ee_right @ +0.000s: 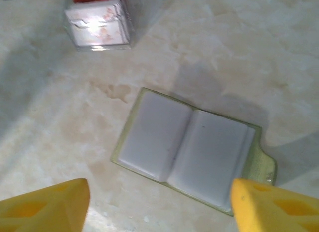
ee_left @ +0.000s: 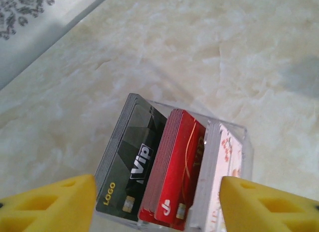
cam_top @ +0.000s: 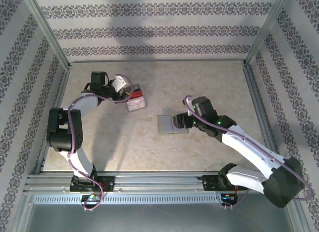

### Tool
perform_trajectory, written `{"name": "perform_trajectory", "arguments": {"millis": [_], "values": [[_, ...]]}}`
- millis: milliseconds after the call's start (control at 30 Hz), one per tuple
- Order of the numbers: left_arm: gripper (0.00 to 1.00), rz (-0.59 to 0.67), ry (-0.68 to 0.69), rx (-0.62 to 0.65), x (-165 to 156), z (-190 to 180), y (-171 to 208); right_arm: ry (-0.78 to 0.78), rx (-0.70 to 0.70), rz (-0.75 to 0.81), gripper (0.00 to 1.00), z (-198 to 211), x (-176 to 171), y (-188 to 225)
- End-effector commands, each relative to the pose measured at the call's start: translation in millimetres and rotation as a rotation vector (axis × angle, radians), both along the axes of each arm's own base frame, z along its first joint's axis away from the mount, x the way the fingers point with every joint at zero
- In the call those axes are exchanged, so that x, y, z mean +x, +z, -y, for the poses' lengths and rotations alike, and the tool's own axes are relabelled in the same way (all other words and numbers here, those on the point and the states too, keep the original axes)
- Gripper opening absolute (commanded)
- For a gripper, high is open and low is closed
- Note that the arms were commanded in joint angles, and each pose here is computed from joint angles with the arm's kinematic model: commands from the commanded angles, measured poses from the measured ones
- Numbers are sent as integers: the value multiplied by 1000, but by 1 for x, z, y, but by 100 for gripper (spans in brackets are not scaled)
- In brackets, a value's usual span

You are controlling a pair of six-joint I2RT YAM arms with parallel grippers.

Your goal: Take the credit cards out of the card holder

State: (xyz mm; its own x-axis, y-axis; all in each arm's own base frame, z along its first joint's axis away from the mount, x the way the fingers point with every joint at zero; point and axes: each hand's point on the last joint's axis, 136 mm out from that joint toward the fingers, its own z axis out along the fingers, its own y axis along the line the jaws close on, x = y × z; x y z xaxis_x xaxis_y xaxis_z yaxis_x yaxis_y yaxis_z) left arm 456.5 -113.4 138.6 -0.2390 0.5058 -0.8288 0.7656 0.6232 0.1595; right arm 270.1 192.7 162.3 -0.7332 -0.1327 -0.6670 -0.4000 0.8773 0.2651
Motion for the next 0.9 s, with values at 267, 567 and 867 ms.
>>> {"name": "perform_trajectory", "arguments": {"millis": [267, 567, 867], "values": [[100, 64, 284, -118, -35, -16, 33, -254, 13, 53, 98, 57, 23, 2], [100, 90, 626, -132, -81, -64, 16, -431, -15, 158, 98, 115, 27, 2], [100, 135, 912, -103, -109, -113, -6, -565, -79, 425, 98, 157, 36, 12]]}}
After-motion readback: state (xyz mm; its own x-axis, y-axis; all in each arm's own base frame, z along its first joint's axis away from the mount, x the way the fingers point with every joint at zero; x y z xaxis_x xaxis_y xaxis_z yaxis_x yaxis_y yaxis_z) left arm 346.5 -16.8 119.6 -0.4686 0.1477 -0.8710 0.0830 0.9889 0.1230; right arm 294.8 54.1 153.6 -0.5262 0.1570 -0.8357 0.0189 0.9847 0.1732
